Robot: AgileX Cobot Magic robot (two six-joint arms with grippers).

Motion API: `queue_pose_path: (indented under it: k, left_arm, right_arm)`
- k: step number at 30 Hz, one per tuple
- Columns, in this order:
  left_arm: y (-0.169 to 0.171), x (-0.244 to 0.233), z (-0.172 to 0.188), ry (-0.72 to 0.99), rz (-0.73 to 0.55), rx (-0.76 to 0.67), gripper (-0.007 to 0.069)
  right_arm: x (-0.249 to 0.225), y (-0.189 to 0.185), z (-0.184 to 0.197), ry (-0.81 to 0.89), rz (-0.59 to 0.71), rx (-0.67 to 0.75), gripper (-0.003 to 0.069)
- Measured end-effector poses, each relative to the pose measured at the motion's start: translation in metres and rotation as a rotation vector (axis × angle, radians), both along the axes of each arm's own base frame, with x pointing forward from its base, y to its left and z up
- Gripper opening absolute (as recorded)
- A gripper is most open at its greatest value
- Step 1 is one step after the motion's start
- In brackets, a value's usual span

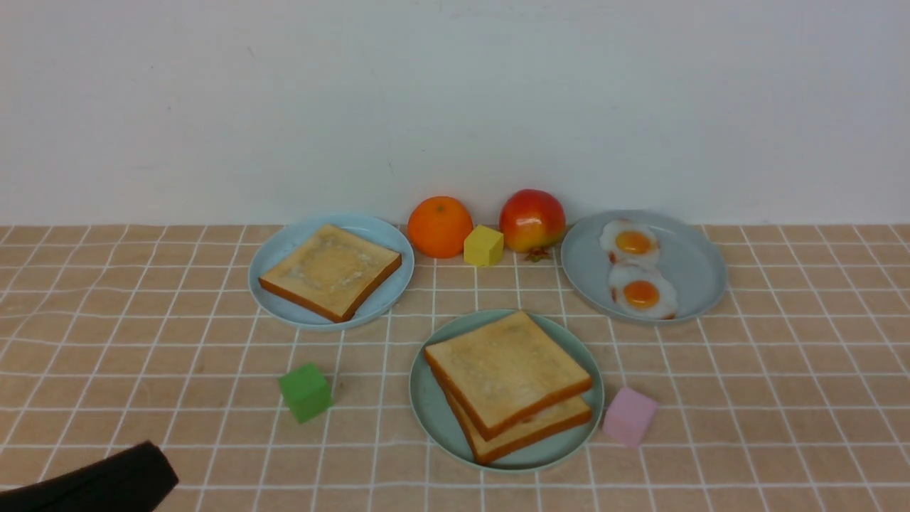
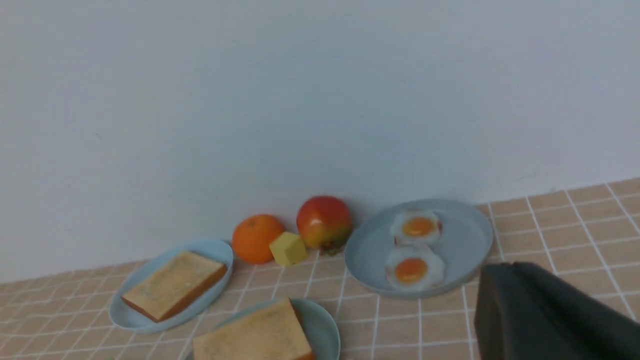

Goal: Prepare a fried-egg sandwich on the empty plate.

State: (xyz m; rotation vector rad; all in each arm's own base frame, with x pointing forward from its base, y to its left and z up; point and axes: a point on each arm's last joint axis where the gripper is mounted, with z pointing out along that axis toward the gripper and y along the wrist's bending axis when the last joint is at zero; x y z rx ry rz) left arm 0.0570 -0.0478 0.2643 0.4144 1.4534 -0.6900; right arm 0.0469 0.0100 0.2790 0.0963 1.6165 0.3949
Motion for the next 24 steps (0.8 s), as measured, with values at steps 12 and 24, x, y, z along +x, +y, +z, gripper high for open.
queue_pose_path:
  k: [12,24]
  left_arm:
    - [-0.001,0.0,-0.001,0.012,-0.007,0.008,-0.0013]
    - [-0.001,0.0,-0.002,0.014,-0.007,0.01,-0.0011]
  right_arm:
    - [0.013,-0.001,-0.084,0.207,-0.04,-0.083,-0.0003]
    - [0.006,-0.007,-0.105,0.222,-0.091,-0.274,-0.0015]
